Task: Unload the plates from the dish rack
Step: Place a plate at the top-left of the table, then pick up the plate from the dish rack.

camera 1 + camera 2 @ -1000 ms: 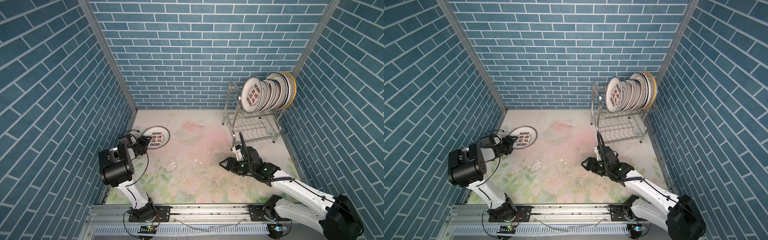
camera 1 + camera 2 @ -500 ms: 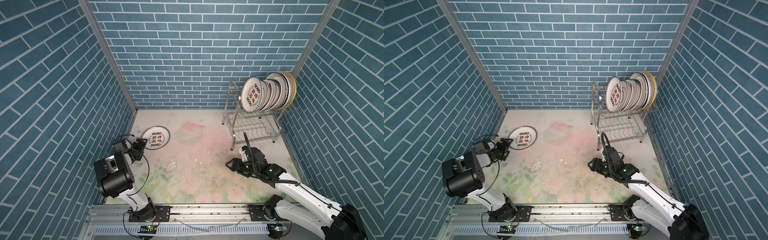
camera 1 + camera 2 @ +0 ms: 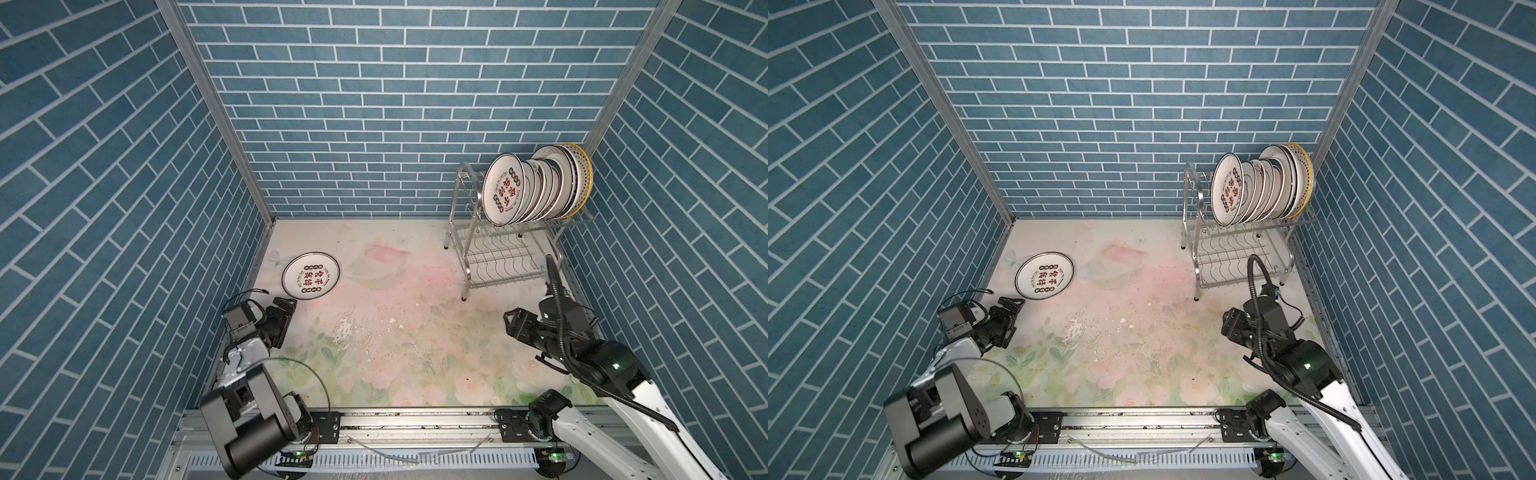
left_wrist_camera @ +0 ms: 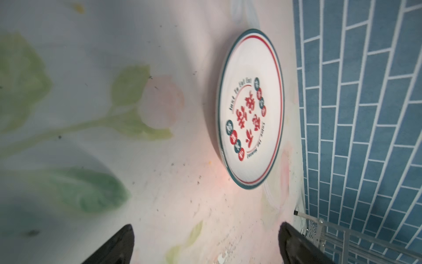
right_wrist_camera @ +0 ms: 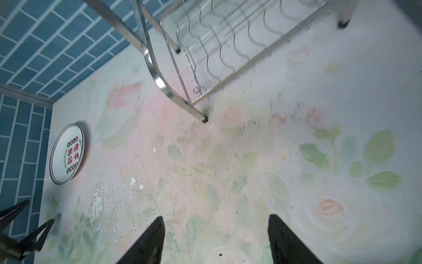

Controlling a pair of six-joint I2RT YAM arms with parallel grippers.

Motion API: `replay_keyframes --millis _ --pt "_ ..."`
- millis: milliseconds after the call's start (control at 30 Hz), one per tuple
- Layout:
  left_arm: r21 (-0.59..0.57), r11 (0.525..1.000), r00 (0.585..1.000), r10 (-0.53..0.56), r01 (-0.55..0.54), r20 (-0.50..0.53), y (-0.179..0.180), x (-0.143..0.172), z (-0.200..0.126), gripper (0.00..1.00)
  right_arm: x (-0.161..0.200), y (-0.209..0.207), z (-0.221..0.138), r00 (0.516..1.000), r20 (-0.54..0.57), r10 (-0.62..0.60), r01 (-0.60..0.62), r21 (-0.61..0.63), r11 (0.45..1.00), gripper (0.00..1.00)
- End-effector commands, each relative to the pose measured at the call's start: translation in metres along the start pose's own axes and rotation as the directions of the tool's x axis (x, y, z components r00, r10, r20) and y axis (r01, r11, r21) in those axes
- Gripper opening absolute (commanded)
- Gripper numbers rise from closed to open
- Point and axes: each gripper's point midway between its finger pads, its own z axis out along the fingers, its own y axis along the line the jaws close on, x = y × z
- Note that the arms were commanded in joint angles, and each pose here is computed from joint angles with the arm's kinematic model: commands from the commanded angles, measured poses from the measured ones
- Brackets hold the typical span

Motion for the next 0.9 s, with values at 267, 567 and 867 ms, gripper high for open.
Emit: replay_keyframes --millis 267,567,867 --pt "0.068 0.914 0.895 0.405 -0.400 -0.188 -0.100 0.096 -0.032 0.99 -0.133 0.020 -0.108 0.924 0.316 -0.216 0.170 0.167 0.971 0.77" --pt "0.216 0.771 0.736 0.636 -0.599 -0.230 -0.186 0.159 -0.022 0.99 -0.201 0.095 -0.110 0.874 0.388 -0.291 0.270 0.109 0.957 0.79" --pt "0.310 0.644 0.591 0.765 -0.699 -0.257 -0.237 0.212 -0.031 0.99 -0.248 0.144 -0.071 0.867 0.376 -0.327 0.312 0.103 0.945 0.75"
